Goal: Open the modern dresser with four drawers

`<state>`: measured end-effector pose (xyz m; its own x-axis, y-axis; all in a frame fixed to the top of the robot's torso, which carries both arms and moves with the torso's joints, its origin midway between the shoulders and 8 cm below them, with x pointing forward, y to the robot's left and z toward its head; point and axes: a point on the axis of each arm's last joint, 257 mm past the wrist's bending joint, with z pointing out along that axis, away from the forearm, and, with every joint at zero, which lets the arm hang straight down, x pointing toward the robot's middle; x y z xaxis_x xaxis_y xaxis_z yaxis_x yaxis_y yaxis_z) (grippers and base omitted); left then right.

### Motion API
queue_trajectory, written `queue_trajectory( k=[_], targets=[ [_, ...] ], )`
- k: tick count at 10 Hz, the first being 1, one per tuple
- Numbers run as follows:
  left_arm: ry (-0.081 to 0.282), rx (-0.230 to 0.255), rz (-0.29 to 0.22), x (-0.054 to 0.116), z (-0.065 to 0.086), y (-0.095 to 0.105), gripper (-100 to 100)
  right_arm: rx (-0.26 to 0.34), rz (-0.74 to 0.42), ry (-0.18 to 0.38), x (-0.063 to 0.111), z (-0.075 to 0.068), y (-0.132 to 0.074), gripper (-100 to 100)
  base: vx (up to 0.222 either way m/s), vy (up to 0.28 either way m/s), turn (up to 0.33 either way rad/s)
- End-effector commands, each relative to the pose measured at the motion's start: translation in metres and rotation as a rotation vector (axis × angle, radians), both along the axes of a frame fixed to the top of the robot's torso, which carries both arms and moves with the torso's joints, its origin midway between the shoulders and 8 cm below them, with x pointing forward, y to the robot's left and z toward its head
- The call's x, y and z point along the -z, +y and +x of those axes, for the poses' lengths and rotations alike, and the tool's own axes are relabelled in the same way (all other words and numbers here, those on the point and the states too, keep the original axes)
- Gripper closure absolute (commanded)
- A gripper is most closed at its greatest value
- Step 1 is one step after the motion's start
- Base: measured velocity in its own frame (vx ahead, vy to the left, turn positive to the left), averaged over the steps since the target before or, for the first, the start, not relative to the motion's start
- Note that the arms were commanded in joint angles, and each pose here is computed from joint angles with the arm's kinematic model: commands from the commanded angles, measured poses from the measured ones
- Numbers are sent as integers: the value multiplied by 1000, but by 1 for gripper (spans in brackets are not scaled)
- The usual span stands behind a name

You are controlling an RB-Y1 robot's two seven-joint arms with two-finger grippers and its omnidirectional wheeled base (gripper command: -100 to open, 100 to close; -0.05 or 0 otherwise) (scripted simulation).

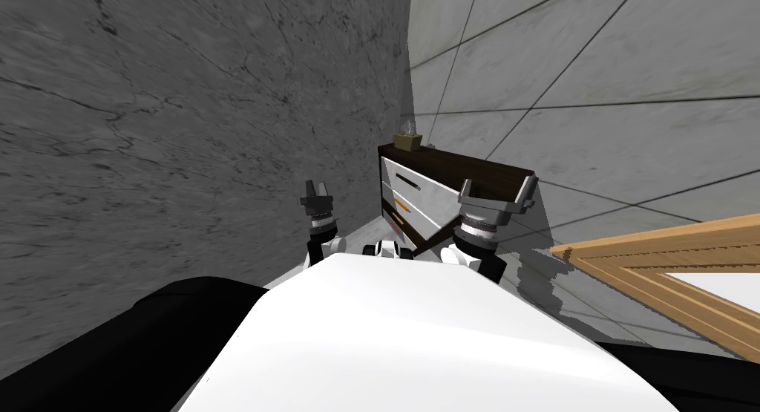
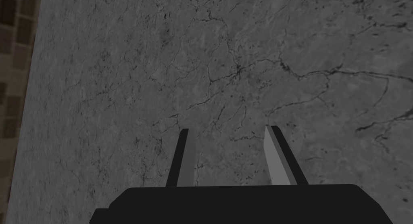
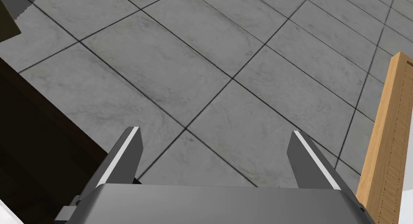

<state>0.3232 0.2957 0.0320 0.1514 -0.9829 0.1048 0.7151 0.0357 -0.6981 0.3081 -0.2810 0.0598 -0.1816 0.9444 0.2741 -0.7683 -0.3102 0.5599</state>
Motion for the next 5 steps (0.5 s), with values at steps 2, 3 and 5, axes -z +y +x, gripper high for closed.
queue_trajectory(
  k=[2,3,5],
  targets=[
    [0,0,0,0,0,0,0,-121,155,-70,-8,-12,-6,-100,42,48,24],
    [0,0,0,0,0,0,0,-127,170,-70,-8,-12,-9,-100,46,39,11],
    [0,0,0,0,0,0,0,-216,283,-126,-14,-20,-13,-100,44,56,32]
  ],
)
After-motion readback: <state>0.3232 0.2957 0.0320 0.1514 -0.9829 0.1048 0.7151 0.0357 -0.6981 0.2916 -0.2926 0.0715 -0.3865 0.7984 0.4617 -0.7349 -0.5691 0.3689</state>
